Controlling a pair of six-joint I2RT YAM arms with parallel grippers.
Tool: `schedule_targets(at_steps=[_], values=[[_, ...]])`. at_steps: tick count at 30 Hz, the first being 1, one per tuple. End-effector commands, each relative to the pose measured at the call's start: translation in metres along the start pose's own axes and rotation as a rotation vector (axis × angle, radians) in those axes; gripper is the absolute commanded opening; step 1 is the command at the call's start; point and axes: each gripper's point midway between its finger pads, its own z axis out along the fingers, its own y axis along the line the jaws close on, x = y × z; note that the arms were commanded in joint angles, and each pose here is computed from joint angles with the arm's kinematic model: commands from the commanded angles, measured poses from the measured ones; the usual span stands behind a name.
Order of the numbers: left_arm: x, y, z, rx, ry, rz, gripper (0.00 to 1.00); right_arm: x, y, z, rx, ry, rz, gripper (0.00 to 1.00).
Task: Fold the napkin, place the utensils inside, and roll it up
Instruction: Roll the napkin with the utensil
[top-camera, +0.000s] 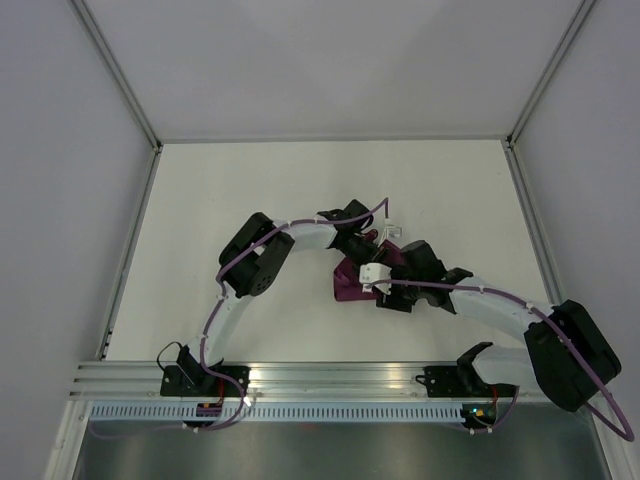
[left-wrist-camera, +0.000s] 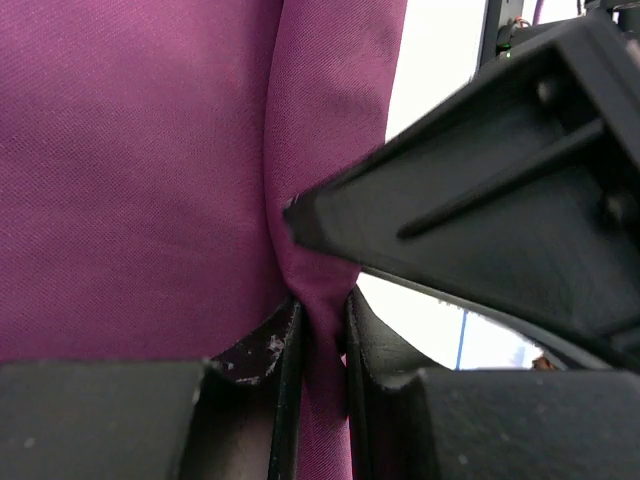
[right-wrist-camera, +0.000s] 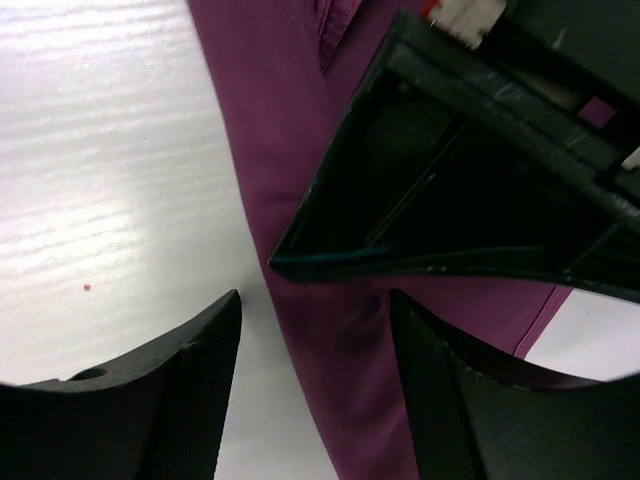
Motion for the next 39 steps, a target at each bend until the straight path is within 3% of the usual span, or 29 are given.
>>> schedule_targets(at_steps=[1,4,5,8,13,16,25,30,39], values=[[0.044,0.041,0.009,-0.128,0.104,-0.161,0.02,0.004,-0.011,0.008,0.072,0.030,-0.014,0.66],[0.042,0.042,0.008,-0.132,0.101,-0.161,0.02,0.005,-0.006,0.012,0.054,0.037,-0.012,0.49],[0.042,0.041,0.009,-0.134,0.102,-0.163,0.03,0.005,-0.005,0.012,0.043,0.046,-0.008,0.30],[0.036,0.039,0.004,-0.142,0.087,-0.156,0.13,0.010,0.002,0.015,-0.008,0.075,0.004,0.20],[0.010,0.027,-0.010,-0.177,0.025,-0.123,0.37,0.012,0.012,0.016,-0.059,0.082,0.006,0.16],[-0.013,0.017,-0.024,-0.193,-0.043,-0.099,0.45,0.010,0.017,0.016,-0.102,0.077,0.020,0.15],[-0.070,-0.003,-0.087,-0.297,-0.277,-0.054,0.49,0.005,0.021,0.013,-0.269,0.042,0.090,0.15],[-0.091,-0.005,-0.142,-0.405,-0.498,-0.046,0.50,0.008,0.023,0.006,-0.405,0.029,0.160,0.15],[-0.078,-0.010,-0.206,-0.690,-0.798,0.062,0.53,0.014,0.011,0.013,-0.601,0.025,0.274,0.15]])
